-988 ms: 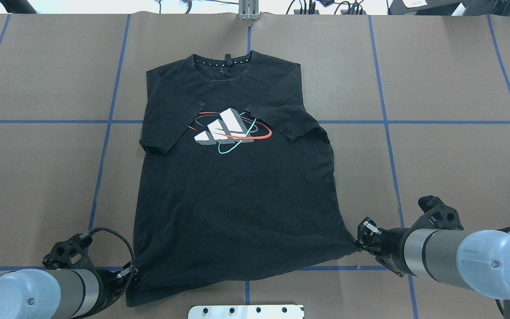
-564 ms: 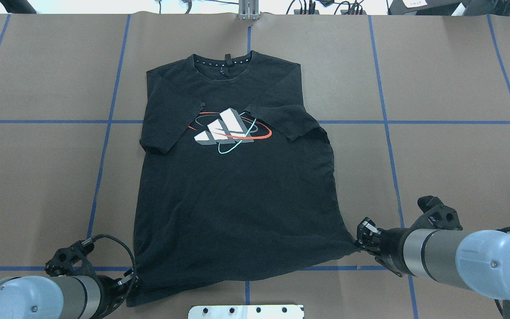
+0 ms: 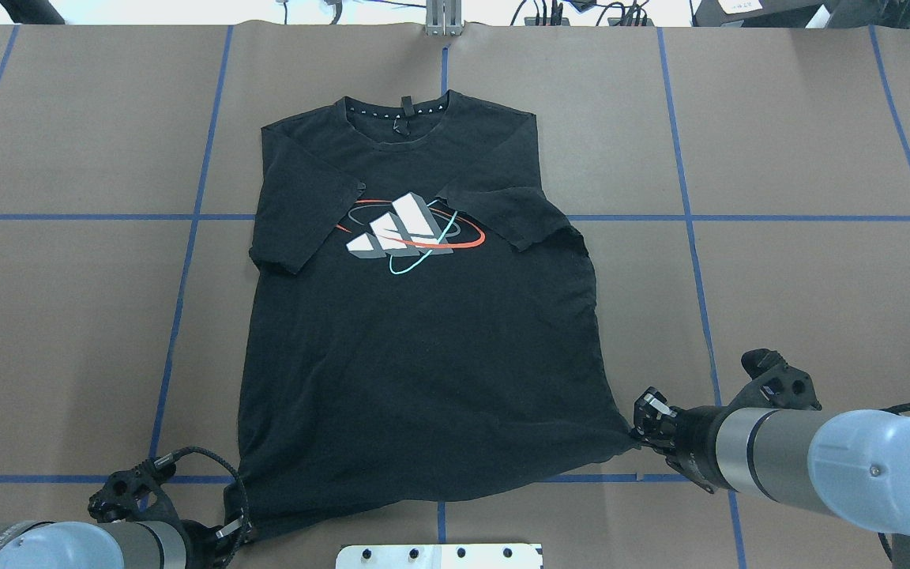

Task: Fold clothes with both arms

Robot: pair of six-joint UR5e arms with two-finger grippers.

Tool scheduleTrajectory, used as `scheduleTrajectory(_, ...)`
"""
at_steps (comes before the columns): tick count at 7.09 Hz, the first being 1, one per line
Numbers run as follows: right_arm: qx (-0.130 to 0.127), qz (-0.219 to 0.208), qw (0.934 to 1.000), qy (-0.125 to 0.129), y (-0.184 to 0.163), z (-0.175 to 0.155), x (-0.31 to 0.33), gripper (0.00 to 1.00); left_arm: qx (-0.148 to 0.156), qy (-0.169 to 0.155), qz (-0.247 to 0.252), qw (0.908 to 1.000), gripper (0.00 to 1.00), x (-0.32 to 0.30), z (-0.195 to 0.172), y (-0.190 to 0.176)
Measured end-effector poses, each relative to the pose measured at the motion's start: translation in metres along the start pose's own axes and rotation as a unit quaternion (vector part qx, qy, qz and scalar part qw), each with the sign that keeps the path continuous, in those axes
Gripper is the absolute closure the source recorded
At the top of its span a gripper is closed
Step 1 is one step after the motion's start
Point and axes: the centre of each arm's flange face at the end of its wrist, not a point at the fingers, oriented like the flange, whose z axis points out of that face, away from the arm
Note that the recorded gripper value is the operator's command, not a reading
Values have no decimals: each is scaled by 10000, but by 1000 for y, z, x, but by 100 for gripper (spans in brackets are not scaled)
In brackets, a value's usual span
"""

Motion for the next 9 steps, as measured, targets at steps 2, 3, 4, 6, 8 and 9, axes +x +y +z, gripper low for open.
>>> scheduleTrajectory(2,3,4,10000,-4,-1,0,0,100,7,12,37,10000,51,1,0,-2)
scheduleTrajectory(3,2,7,10000,-7,-1,-1,0,100,77,39,43,10000,51,2,-1,-6)
scheduleTrajectory(4,3,10,10000,-8,-1,-1,0,100,212,72,85,9997,51,0,1,-10)
scheduleTrajectory(6,-6,12,10000,-13,0,-1,-1,100,536,260,235,9979,51,-1,3,-10)
scheduleTrajectory(8,-15,7,10000,-16,1,-2,-1,100,618,371,331,9969,52,0,3,-1)
scheduleTrajectory(9,-18,4,10000,-16,1,-2,-1,100,611,363,365,9968,52,-1,4,2)
